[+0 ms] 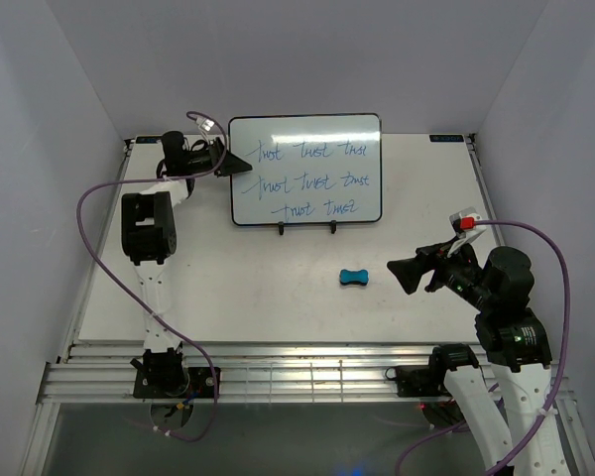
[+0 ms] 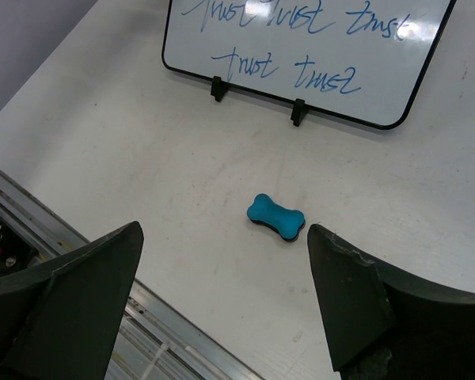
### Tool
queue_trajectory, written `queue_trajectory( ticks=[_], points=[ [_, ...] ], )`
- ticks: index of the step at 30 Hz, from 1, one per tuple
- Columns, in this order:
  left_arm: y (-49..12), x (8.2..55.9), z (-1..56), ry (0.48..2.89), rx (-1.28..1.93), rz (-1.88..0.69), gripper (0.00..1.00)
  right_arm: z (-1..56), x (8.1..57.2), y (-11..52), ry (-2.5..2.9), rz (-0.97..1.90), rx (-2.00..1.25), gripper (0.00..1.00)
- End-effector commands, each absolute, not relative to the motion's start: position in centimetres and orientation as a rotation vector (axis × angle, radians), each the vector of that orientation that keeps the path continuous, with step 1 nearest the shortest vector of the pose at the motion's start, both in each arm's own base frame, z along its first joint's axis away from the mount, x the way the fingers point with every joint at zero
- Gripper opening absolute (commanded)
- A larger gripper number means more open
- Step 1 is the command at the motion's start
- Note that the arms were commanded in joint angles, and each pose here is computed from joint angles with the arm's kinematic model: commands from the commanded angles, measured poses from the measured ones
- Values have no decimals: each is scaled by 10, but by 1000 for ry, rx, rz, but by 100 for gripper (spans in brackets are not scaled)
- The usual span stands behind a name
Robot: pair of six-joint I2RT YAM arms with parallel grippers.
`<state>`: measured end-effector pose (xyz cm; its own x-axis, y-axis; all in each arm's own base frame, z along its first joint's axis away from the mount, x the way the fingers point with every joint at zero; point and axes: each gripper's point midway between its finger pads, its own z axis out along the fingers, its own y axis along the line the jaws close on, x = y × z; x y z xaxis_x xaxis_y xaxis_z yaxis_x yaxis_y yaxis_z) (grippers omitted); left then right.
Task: Erase the whiteboard
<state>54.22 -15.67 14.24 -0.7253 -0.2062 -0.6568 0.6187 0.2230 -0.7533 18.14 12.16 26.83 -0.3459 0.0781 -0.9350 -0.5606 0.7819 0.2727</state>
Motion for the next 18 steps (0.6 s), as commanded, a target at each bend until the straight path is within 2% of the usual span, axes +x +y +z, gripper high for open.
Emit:
queue_trajectory(
  ticks=[1, 3, 8, 13, 16, 17, 18],
  points=[
    [-159, 539, 156, 1781, 482, -1590, 57, 288, 179, 123, 1763, 680, -396, 90],
    [-158, 538, 153, 1784, 481, -1598, 50, 288, 180, 123, 1761, 678, -398, 90],
    [-158, 540, 147, 1788, 474, -1608, 48, 287, 180, 122, 1763, 673, -399, 90],
    [-159, 540, 147, 1789, 474, -1618, 36, 287, 182, 120, 1760, 660, -390, 90],
    [-159, 541, 148, 1785, 470, -1622, 17, 290, 182, 120, 1753, 655, -387, 90],
    [-158, 542, 150, 1777, 472, -1617, 6, 291, 182, 120, 1751, 657, -388, 90],
    [-158, 542, 153, 1772, 473, -1615, 2, 291, 182, 120, 1749, 655, -387, 90]
  ],
)
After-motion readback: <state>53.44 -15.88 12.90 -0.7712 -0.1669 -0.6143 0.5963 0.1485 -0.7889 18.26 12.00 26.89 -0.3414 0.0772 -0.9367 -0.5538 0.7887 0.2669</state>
